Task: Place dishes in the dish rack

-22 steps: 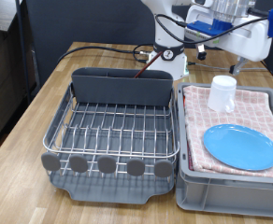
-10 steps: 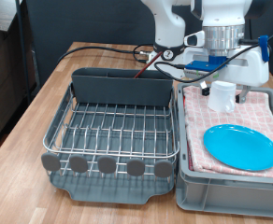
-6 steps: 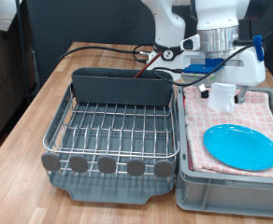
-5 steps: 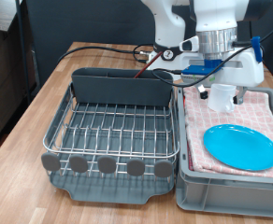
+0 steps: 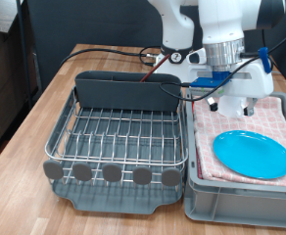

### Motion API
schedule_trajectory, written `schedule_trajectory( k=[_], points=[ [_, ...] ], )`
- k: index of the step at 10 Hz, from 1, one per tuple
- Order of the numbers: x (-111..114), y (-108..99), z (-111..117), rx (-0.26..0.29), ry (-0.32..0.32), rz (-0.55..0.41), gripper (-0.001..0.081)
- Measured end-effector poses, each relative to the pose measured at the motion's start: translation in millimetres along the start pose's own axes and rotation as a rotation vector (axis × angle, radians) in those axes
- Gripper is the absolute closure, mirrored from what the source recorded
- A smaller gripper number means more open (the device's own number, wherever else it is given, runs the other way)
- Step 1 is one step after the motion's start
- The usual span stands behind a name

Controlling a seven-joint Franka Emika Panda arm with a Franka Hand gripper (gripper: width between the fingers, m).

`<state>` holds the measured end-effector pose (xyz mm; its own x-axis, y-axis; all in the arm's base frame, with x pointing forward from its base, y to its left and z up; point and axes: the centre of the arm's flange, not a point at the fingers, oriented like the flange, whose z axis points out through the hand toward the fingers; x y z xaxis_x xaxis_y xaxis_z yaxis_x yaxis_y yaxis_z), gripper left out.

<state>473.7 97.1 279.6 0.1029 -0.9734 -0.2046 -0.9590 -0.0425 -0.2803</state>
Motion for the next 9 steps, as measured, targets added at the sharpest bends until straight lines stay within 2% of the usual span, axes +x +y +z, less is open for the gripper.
schedule_trajectory(
  k=[5,9],
  points=[
    [3.7,9.7,23.5,0.010,-0.008,-0.003,0.0003],
    [4.5,9.3,37.6,0.019,-0.028,-0.019,0.0003]
  ],
)
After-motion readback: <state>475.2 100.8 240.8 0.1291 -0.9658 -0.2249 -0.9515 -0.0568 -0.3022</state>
